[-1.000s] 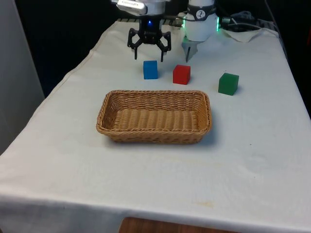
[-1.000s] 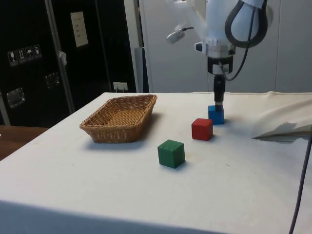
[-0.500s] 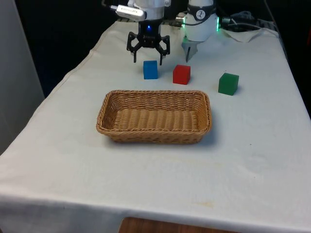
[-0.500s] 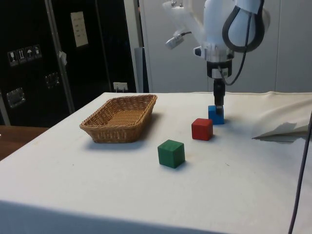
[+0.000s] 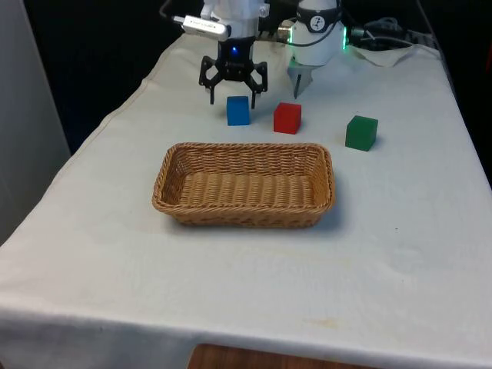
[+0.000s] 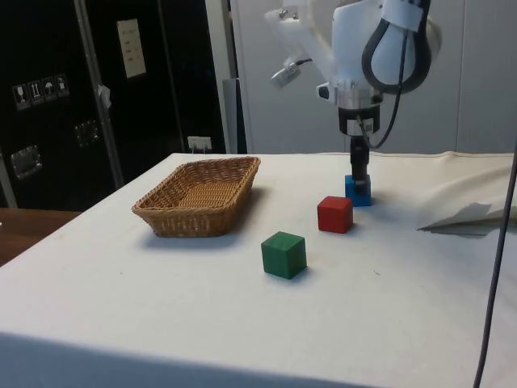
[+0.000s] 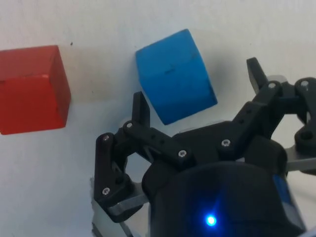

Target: Pick up the blue cube and place it into the basket.

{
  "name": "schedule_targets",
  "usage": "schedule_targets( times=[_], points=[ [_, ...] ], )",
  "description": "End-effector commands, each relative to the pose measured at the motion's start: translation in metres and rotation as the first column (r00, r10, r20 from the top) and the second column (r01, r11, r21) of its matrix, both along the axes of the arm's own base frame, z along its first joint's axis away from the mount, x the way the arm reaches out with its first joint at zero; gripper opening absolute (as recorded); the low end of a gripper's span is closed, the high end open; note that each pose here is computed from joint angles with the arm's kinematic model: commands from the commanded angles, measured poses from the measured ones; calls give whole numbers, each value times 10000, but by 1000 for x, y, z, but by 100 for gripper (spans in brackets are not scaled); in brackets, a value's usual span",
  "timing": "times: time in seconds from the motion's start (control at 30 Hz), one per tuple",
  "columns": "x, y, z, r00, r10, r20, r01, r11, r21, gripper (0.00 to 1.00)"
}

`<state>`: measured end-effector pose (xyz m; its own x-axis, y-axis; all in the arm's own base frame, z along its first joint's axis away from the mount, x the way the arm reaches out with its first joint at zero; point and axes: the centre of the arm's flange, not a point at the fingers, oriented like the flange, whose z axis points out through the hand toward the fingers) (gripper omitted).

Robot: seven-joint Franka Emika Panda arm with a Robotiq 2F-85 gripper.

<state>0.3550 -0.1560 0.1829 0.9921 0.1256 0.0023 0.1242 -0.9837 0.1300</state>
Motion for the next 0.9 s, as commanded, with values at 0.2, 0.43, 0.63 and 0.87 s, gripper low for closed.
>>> schedule_targets(
  times=[0.2,0.43,0.63,0.87],
  points=[
    [1,1,-6,10000,-46,18,46,10000,-5,100],
    [-1,6,-9,9999,-73,145,71,9999,111,97],
    [-1,5,-8,9998,-88,169,87,9999,82,40],
    [-1,5,-8,9998,-66,186,65,10000,71,1]
  ],
)
